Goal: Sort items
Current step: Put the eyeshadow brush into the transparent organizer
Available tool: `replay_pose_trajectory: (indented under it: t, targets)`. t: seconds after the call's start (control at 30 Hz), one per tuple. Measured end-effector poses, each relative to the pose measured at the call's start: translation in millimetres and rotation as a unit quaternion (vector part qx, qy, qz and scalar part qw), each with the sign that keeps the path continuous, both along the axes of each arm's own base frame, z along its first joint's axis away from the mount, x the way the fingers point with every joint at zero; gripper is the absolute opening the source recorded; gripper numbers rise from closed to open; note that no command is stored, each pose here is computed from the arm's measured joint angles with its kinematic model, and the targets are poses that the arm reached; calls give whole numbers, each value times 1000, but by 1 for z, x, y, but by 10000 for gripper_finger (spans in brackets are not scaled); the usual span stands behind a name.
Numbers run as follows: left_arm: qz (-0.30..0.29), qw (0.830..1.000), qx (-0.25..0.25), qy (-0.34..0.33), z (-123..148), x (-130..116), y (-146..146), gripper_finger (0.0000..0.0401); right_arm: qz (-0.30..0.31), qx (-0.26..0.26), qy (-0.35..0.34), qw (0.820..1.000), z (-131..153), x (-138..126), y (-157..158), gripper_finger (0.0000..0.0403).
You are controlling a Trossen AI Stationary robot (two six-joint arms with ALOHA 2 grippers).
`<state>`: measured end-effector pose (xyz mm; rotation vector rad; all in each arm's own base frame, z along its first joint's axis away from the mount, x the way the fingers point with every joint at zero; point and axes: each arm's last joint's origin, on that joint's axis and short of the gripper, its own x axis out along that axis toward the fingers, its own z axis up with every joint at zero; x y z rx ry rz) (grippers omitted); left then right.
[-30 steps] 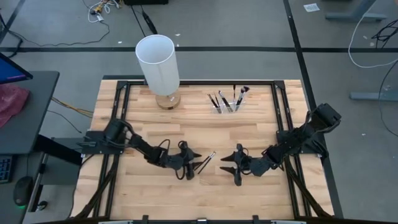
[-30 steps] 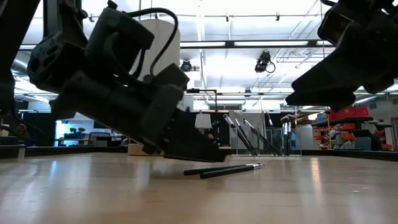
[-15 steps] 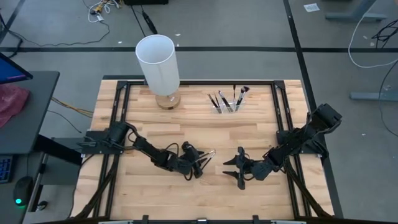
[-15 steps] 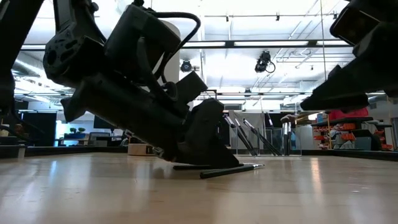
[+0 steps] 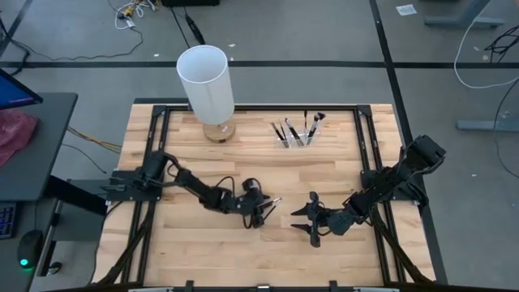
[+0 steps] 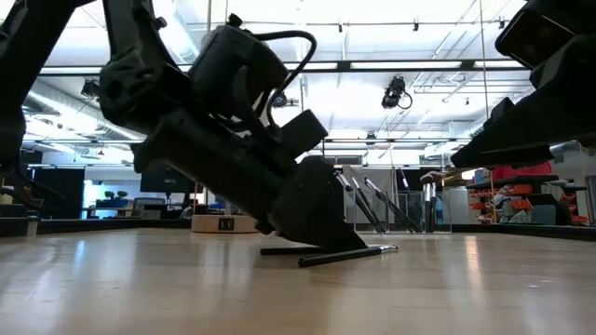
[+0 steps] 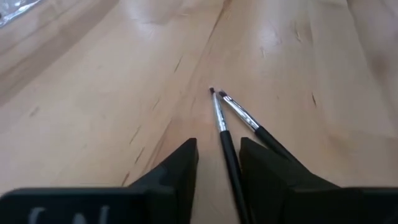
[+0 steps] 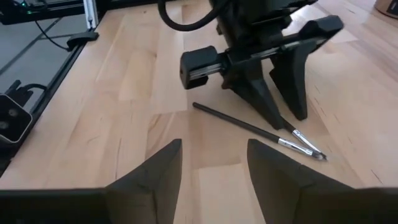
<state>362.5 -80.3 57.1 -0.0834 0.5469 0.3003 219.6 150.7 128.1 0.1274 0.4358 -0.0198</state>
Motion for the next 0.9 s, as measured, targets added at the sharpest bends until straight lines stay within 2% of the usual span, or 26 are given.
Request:
replay_pose_trajectory:
  t: [0.23,0.43,0.73,0.9]
  targets:
    - [-6,1000,17,9,-5,1,3,62,2,-3,0,1000,0,0,0,185]
    - [0,1000,7,1,-13,1,3,14,2,-4,1,1000,0,0,0,185]
    - [-12,1000,-4,-10,-8,-3,2,17,30,8,51,998,-8,-5,1,185]
    - [-14,999,31,-17,9,-6,-4,16,16,12,75,997,-12,-8,-1,185]
